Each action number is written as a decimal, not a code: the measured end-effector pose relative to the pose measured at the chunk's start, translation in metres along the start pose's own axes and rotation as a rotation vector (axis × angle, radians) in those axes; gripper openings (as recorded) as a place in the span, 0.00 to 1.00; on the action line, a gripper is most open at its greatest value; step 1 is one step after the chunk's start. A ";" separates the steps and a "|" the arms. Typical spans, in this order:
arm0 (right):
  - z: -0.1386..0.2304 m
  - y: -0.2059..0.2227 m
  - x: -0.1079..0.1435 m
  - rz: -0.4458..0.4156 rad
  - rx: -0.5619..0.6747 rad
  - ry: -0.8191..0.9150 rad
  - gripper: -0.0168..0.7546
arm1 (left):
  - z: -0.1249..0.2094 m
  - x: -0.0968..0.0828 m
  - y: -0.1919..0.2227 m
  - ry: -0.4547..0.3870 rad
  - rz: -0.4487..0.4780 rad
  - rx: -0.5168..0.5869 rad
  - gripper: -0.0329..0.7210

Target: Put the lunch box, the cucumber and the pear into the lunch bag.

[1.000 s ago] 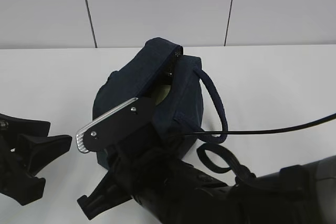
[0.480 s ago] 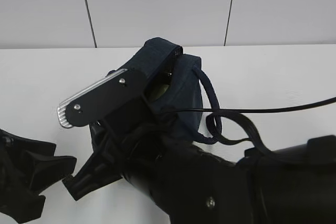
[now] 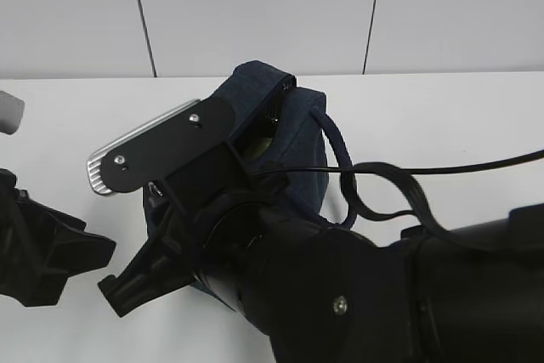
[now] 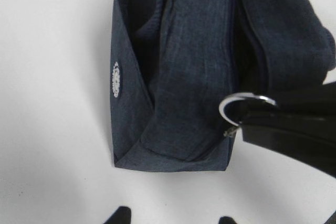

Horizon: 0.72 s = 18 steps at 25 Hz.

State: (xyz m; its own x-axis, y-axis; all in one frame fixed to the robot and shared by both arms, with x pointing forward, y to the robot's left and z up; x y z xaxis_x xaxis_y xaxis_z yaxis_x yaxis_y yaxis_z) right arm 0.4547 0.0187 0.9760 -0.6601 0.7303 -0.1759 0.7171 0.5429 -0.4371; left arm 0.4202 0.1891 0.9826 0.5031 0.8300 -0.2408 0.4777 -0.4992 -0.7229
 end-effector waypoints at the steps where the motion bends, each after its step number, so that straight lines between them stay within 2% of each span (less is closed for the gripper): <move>1: 0.000 0.000 0.000 -0.001 0.001 0.000 0.02 | -0.001 0.004 0.001 -0.003 0.009 0.009 0.45; 5: 0.001 0.000 0.001 -0.008 0.004 -0.002 0.02 | -0.005 0.013 0.009 -0.016 0.121 0.016 0.45; 7: 0.001 0.000 0.001 -0.012 0.006 -0.002 0.02 | -0.009 0.019 0.012 -0.016 0.161 -0.016 0.45; 10: 0.000 -0.001 0.002 -0.019 0.008 -0.002 0.02 | -0.012 0.027 0.019 0.054 0.168 -0.040 0.45; 18: -0.012 -0.009 -0.003 -0.028 -0.016 0.045 0.02 | -0.008 0.031 0.047 0.127 0.248 -0.038 0.36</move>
State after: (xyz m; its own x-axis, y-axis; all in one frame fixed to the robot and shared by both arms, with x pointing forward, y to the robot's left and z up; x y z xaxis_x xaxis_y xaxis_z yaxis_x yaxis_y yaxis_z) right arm 0.4528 0.0165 0.9916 -0.6697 0.7323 -0.1235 0.7020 0.5701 -0.4268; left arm 0.4645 0.1893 0.9464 0.6932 0.6448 -0.3219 0.3543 -0.6939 -0.6268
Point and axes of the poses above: a point on each arm's last joint axis where the gripper is mounted, y pointing out along that axis toward the gripper, x along the wrist's bending axis when the last joint is at zero, z = x × y, the point moved 3 cm from there along y, pointing out along that axis toward the gripper, and after that the axes turned 6 degrees about -y, right-handed, at the moved point
